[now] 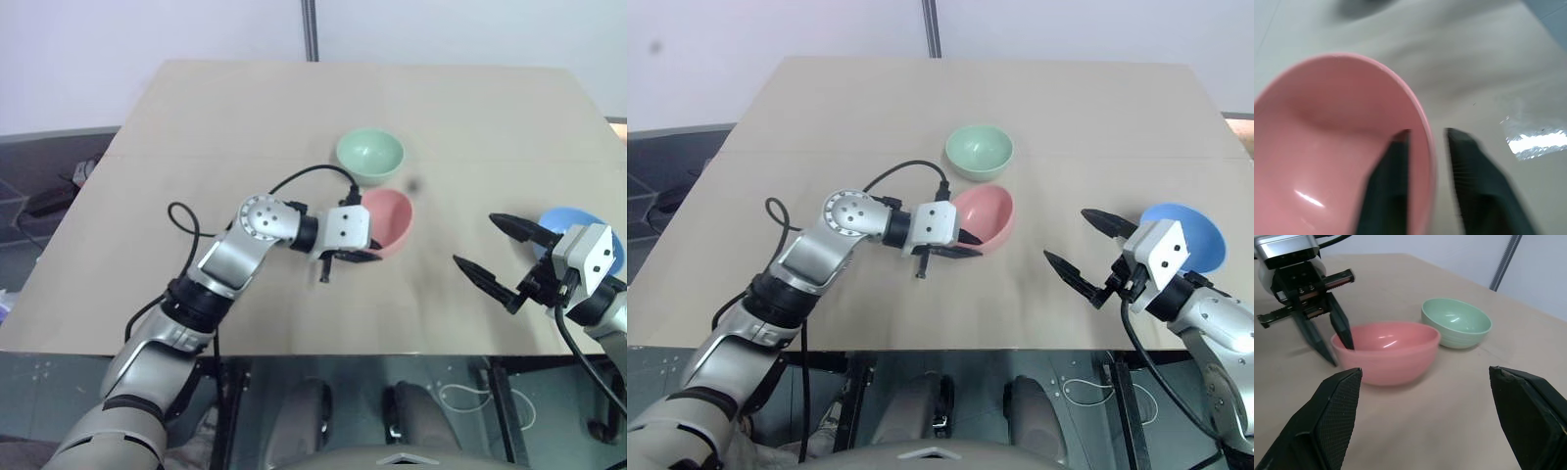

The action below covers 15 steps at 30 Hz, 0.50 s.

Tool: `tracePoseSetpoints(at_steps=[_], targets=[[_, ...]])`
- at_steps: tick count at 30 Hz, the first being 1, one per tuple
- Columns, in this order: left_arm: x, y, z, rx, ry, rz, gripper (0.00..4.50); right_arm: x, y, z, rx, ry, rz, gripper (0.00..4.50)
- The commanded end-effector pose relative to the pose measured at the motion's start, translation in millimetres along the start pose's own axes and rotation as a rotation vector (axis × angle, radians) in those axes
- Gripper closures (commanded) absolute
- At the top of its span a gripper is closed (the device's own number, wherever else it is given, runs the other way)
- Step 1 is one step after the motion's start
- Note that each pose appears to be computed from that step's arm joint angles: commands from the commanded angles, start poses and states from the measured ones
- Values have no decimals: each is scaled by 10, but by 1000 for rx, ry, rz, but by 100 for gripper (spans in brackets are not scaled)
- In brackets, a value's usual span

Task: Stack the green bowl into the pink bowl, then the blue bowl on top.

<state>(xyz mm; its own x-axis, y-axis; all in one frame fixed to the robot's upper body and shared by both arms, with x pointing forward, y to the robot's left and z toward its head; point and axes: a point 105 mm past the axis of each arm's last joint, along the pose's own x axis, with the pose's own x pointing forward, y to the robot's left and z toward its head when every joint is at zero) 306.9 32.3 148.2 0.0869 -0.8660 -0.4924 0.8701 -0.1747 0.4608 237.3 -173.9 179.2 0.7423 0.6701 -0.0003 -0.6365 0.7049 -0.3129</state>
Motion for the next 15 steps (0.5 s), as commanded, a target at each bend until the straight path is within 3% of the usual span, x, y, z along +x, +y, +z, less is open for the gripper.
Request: tracePoseSetpoints(at_steps=[1,3,9,15], targets=[[-59,162,174,68,-45,57,154,-35,-2,145,-46,-36,-25,0],[-223,284,205,60,-50,115,55,-40,5,153,-44,-39,-29,0],[-913,776,31,172,159,356,55,-10,-18,141,-36,-54,-37,0],[-990,1327,-124,440,441,478,55,81,-26,153,-38,-80,-30,0]])
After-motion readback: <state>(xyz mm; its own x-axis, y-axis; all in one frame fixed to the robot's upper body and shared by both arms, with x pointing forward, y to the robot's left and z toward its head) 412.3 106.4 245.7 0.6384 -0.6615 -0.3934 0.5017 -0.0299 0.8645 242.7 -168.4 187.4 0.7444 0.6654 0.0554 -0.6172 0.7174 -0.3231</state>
